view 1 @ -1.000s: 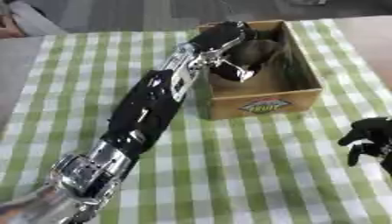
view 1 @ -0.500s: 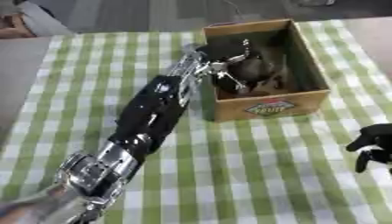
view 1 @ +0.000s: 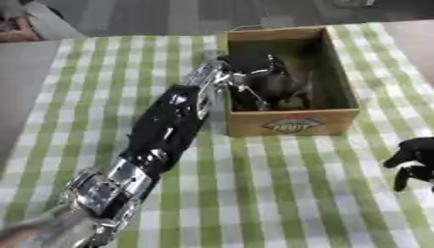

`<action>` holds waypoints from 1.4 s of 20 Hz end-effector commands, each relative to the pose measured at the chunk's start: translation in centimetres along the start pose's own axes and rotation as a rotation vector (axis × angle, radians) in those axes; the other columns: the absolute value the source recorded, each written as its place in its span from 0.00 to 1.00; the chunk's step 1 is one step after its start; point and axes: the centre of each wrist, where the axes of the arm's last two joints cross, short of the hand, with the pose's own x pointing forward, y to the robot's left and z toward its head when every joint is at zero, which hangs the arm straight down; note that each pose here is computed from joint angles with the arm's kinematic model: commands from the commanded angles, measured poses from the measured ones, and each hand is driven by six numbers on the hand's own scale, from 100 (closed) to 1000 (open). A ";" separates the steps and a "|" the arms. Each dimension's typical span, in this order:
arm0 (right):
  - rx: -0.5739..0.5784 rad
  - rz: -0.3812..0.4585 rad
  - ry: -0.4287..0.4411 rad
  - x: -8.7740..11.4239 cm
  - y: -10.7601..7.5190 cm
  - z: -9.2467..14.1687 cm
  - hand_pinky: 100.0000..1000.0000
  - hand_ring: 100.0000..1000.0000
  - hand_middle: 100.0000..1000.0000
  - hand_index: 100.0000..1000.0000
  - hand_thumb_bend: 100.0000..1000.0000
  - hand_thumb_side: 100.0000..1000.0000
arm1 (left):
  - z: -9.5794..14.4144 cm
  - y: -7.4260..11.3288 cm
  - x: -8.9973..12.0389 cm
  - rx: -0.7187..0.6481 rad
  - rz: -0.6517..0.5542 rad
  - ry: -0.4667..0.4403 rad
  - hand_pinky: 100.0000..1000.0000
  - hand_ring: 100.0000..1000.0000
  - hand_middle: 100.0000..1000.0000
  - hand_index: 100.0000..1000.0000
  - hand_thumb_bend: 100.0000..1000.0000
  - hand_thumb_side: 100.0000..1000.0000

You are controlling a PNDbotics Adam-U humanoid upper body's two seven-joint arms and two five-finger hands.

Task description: Pick up objects on the table and place them in the box.

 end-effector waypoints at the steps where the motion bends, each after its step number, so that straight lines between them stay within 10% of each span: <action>1: 0.004 0.015 -0.012 0.5 -0.3 0.0 0.31 0.57 0.50 0.67 0.00 0.75 | 0.6 2.4 -0.4 0.084 -0.006 -0.009 0.76 0.83 0.83 0.84 0.00 0.51; 2: 0.004 0.015 -0.011 0.5 -0.3 0.0 0.31 0.57 0.50 0.67 0.00 0.74 | 0.7 2.6 -0.4 0.107 0.002 -0.012 0.77 0.84 0.85 0.84 0.00 0.64; 8: 0.003 0.011 -0.002 0.2 -0.3 0.2 0.31 0.57 0.50 0.67 0.00 0.74 | 1.0 3.5 -0.2 0.199 0.035 -0.031 0.80 0.86 0.87 0.84 0.00 0.62; 20: 0.005 0.012 -0.002 0.3 -0.3 0.2 0.31 0.57 0.50 0.67 0.00 0.75 | 0.5 1.7 -0.2 0.041 -0.033 -0.001 0.78 0.84 0.85 0.84 0.08 0.09; 28: 0.007 0.012 0.000 0.2 -0.3 0.2 0.31 0.57 0.50 0.67 0.00 0.75 | 0.4 0.8 -0.3 -0.067 -0.117 0.004 0.85 0.89 0.93 0.93 0.29 0.56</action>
